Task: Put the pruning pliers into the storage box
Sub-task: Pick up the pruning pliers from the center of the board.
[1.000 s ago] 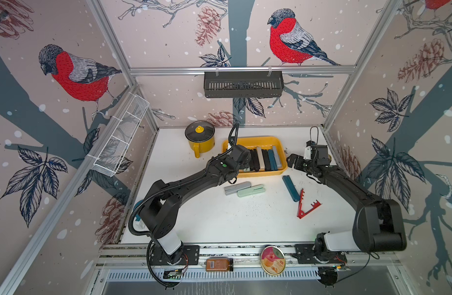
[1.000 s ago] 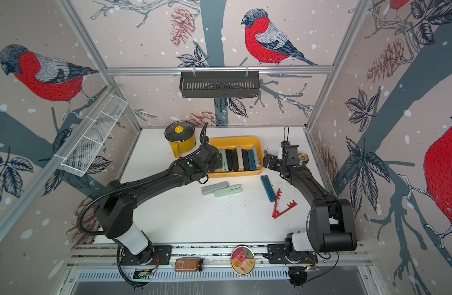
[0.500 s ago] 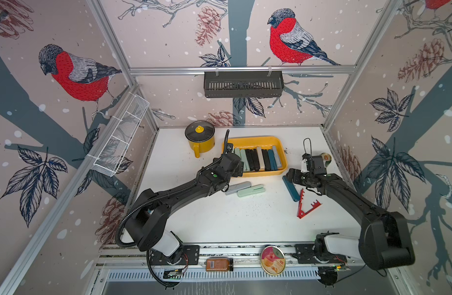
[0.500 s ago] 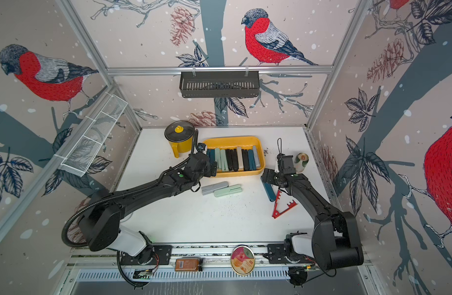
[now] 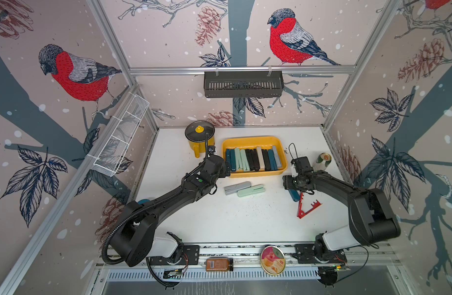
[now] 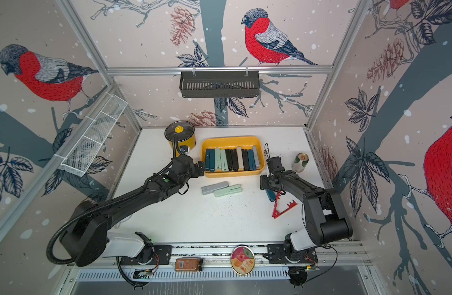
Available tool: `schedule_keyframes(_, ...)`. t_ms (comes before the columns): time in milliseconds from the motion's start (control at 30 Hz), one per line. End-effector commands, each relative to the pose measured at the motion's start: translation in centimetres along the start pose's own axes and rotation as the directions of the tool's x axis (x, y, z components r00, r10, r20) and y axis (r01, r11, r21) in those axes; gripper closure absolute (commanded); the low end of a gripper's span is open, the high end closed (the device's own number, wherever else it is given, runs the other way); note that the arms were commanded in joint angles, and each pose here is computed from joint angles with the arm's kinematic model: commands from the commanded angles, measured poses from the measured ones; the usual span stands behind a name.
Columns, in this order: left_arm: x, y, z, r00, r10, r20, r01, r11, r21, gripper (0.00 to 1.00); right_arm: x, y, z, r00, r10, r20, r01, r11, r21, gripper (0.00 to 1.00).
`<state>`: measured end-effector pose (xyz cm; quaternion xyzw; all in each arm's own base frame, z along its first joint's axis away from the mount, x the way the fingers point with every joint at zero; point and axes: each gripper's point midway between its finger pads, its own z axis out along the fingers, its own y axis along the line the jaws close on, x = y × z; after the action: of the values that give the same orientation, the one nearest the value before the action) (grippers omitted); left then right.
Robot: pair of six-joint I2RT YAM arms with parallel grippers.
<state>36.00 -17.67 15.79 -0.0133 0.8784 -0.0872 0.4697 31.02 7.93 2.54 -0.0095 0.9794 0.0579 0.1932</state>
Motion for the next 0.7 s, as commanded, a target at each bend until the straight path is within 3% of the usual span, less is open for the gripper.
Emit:
schedule_keyframes(0,-1.5,-0.2,-0.2,0.997,-0.058,0.054,0.057,0.998,0.020,0.03,0.4,-0.6,0.4,1.000,-0.017,-0.021,0.018,0.999,0.046,0.34)
schedule_keyframes(500,-1.2,1.2,-0.5,0.992,-0.108,0.062,0.108,0.994,0.000,0.03,0.6,0.1,1.0,0.999,-0.031,-0.027,0.031,0.999,0.025,0.41)
schedule_keyframes(667,-1.2,1.7,-0.6,0.991,-0.120,0.065,0.120,0.993,-0.004,0.03,0.5,0.5,1.0,0.999,-0.031,-0.024,0.031,1.000,0.001,0.49)
